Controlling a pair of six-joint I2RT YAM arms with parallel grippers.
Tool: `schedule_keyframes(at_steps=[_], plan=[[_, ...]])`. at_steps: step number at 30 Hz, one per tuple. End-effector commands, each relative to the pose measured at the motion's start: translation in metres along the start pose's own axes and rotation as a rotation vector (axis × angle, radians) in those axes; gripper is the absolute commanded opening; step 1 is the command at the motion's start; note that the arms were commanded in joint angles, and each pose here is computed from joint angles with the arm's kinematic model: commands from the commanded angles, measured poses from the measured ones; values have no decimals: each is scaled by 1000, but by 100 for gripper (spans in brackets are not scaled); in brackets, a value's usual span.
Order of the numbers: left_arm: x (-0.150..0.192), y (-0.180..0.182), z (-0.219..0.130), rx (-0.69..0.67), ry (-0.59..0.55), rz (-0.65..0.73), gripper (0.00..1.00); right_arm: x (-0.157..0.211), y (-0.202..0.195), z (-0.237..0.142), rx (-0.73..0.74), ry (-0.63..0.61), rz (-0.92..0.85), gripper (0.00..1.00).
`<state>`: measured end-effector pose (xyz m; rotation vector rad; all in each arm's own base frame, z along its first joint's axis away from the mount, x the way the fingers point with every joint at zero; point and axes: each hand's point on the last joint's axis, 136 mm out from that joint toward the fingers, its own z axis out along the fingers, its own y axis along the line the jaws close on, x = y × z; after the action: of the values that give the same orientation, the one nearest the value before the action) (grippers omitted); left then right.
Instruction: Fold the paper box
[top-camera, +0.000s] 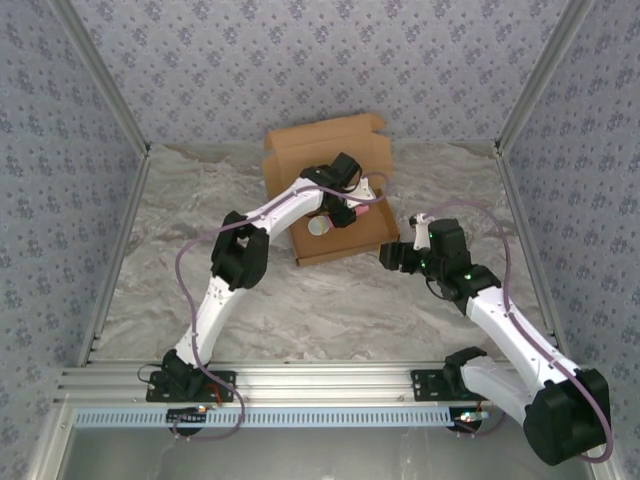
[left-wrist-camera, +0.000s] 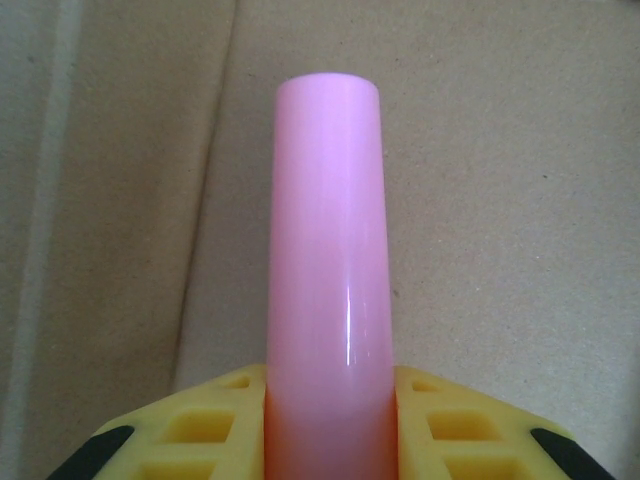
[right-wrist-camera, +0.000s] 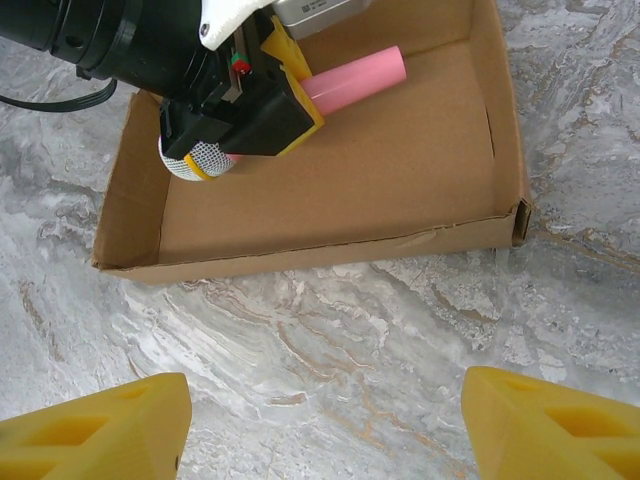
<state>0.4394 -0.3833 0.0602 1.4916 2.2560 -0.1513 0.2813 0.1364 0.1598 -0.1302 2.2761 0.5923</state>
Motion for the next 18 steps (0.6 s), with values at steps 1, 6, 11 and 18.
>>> schedule_keyframes(at_steps=[1,6,11,18], plan=[[-1,2,-1,-6,10,14,27,1,-4,3,12,-3,22,74],[-1,2,5,-2,16,6,29,1,-4,4,12,2,26,74],[-4,3,1,-8,10,6,37,1,-5,4,17,0,27,74],[-9,7,-14,-21,2,7,45,0,-5,5,20,0,28,74]])
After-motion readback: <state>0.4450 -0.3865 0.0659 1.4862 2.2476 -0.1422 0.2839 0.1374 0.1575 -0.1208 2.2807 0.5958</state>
